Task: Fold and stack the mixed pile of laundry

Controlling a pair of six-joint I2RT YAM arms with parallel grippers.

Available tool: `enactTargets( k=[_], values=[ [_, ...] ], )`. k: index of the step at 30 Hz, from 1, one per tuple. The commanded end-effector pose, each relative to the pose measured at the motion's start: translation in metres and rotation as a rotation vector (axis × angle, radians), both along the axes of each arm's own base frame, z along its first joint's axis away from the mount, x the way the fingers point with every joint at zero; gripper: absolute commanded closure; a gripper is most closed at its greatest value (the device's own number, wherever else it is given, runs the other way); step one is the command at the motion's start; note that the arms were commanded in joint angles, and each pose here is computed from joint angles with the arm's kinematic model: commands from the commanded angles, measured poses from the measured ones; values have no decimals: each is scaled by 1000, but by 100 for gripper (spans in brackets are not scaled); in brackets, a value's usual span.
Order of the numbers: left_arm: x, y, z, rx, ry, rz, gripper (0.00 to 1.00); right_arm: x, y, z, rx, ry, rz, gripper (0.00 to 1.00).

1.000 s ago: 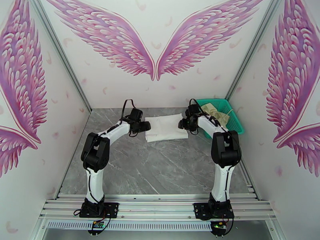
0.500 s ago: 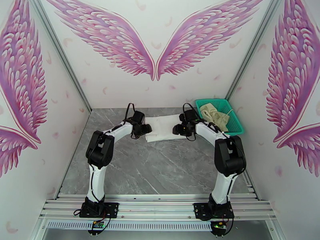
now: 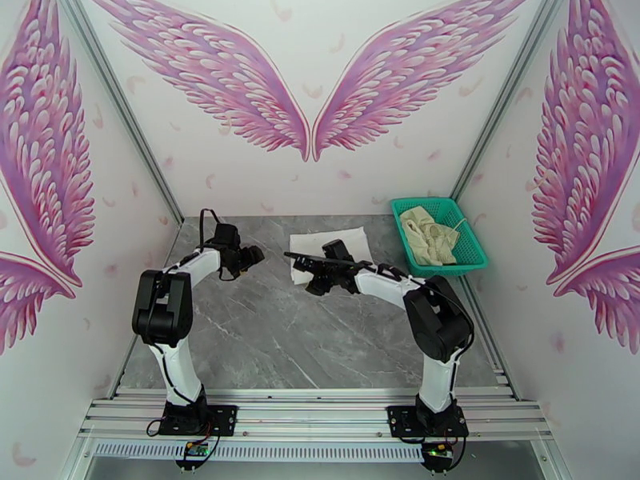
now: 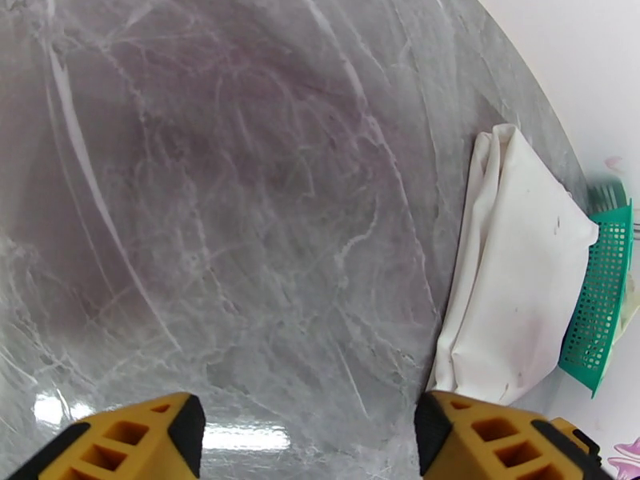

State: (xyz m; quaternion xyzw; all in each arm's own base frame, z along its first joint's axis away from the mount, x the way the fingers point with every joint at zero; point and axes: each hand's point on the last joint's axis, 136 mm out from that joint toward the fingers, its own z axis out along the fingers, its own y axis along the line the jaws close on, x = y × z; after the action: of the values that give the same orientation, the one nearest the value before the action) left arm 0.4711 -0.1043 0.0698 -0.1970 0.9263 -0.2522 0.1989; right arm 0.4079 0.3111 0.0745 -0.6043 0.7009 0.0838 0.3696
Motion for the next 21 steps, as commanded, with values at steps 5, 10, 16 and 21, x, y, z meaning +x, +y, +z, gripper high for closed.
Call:
enactTargets(
  k=[5,10,16,21],
  values=[
    [3,-7,12,-61,-52,-36,26,7,30,-21,-86,-104,198,35],
    [5,-10,7,-76,-46,-35,26,33,33,-35,-137,-173,136,44],
    [1,-17,0,-87,-36,-40,26,46,33,-40,-167,-192,111,58],
    [4,-29,-3,-101,-33,-51,26,53,32,-39,-179,-202,101,90]
  ],
)
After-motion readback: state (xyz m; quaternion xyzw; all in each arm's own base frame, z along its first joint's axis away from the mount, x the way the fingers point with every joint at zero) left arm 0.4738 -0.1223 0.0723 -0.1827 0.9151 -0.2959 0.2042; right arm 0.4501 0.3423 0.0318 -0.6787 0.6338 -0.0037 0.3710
